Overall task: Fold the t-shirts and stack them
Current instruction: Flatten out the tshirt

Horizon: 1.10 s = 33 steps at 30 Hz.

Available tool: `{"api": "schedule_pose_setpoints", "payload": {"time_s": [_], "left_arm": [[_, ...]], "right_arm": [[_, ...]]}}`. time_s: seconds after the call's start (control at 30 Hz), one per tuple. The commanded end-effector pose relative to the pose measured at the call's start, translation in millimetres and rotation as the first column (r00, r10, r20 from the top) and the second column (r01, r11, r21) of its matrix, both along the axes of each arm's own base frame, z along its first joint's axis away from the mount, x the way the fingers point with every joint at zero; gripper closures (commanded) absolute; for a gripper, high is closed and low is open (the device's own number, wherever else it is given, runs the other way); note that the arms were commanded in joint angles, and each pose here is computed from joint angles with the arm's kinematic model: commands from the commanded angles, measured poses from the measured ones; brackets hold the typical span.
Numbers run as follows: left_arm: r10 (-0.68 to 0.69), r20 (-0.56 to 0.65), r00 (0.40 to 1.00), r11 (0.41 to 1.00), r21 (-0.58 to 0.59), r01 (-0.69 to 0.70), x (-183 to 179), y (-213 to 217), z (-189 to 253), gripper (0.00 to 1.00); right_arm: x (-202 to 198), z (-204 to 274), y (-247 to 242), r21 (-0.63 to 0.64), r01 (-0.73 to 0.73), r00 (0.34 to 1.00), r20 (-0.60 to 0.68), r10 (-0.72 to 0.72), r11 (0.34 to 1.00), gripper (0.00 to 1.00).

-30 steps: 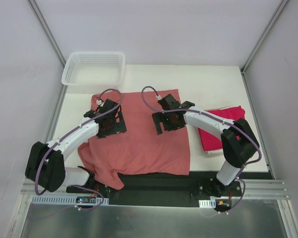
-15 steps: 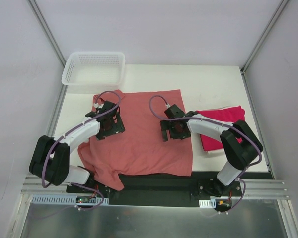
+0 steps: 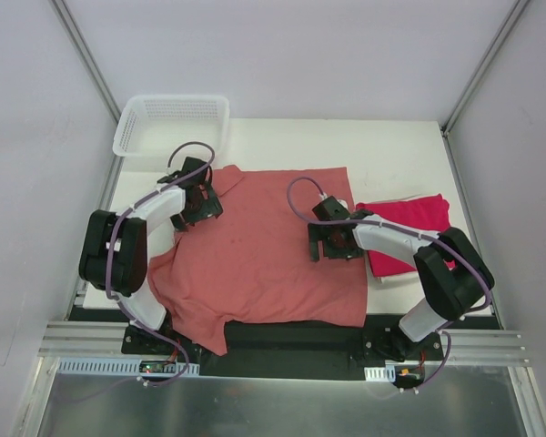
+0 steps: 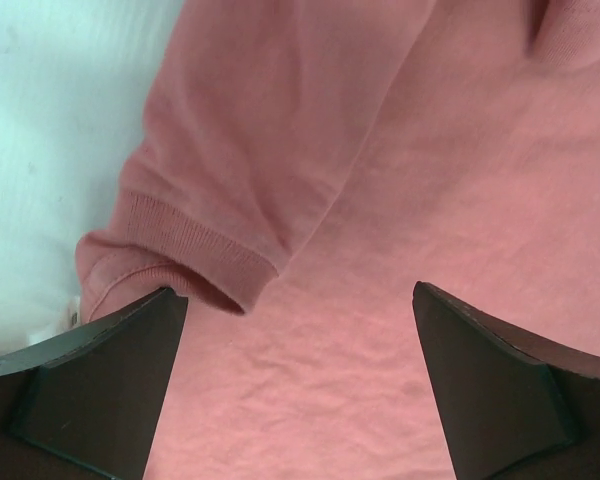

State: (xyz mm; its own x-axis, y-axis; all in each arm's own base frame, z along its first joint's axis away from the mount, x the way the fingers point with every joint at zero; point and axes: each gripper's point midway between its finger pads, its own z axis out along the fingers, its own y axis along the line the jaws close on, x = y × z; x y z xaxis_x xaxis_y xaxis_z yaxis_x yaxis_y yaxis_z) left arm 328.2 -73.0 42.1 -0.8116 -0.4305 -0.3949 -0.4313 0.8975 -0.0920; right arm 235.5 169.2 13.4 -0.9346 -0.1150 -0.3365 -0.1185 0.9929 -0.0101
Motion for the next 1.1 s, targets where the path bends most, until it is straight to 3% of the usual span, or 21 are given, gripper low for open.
{"api": "schedule_pose_setpoints", "payload": {"time_s": [0.0, 0.13, 0.2, 0.27, 0.3, 0.43, 0.5, 0.6, 0.7, 0.83, 0.87, 0.93, 0.97, 1.07], "left_arm": [[-0.005, 0.024, 1.0, 0.999, 0.042, 0.004, 22, 9, 6, 0.07], [0.074, -0.008, 0.997, 0.995, 0.074, -0.073, 23, 37, -2, 0.09], [0.134, -0.026, 0.991, 0.987, 0.09, -0.131, 22, 57, -7, 0.16], [0.184, -0.045, 0.982, 0.979, 0.102, -0.179, 18, 73, -10, 0.36], [0.198, -0.049, 0.979, 0.976, 0.099, -0.192, 17, 77, -11, 0.54], [0.25, -0.048, 0.967, 0.965, 0.092, -0.245, 14, 100, -7, 0.76], [0.279, -0.036, 0.959, 0.956, 0.1, -0.275, 13, 111, -1, 0.71], [0.353, -0.027, 0.935, 0.933, 0.075, -0.351, 11, 131, 6, 0.56], [0.404, -0.032, 0.914, 0.914, 0.049, -0.402, 10, 146, 12, 0.5], [0.37, -0.037, 0.928, 0.928, -0.026, -0.371, 7, 132, 21, 0.34], [0.369, -0.015, 0.929, 0.928, -0.045, -0.369, 4, 129, 29, 0.24], [0.371, 0.007, 0.928, 0.925, -0.084, -0.37, 2, 122, 38, 0.17], [0.369, 0.043, 0.928, 0.926, -0.105, -0.363, 0, 118, 51, 0.1], [0.31, 0.132, 0.942, 0.946, -0.141, -0.291, 3, 97, 78, 0.02]], "right_arm": [[-42, -22, -35, -0.115, 0.029, 0.988, -0.147, -0.046, 0.993, 0.03], [-43, -18, -38, -0.124, 0.032, 0.989, -0.141, -0.05, 0.992, 0.03], [-44, -15, -40, -0.129, 0.041, 0.989, -0.133, -0.059, 0.991, 0.03], [-45, -11, -48, -0.153, 0.055, 0.99, -0.122, -0.075, 0.987, 0.03], [-46, -11, -51, -0.163, 0.06, 0.989, -0.123, -0.081, 0.985, 0.03], [-50, -11, -62, -0.183, 0.077, 0.988, -0.118, -0.1, 0.98, 0.03], [-52, -11, -64, -0.184, 0.082, 0.987, -0.119, -0.105, 0.98, 0.03], [-56, -11, -65, -0.182, 0.079, 0.986, -0.129, -0.104, 0.98, 0.03], [-62, -11, -68, -0.18, 0.081, 0.985, -0.136, -0.106, 0.98, 0.03], [-67, -9, -65, -0.145, 0.068, 0.986, -0.144, -0.089, 0.987, 0.03], [-67, -7, -64, -0.134, 0.068, 0.987, -0.137, -0.087, 0.989, 0.03], [-68, -5, -65, -0.133, 0.067, 0.987, -0.134, -0.085, 0.989, 0.03], [-67, -4, -65, -0.133, 0.065, 0.988, -0.131, -0.082, 0.989, 0.03], [-68, -3, -66, -0.136, 0.058, 0.989, -0.129, -0.076, 0.989, 0.03]]}}
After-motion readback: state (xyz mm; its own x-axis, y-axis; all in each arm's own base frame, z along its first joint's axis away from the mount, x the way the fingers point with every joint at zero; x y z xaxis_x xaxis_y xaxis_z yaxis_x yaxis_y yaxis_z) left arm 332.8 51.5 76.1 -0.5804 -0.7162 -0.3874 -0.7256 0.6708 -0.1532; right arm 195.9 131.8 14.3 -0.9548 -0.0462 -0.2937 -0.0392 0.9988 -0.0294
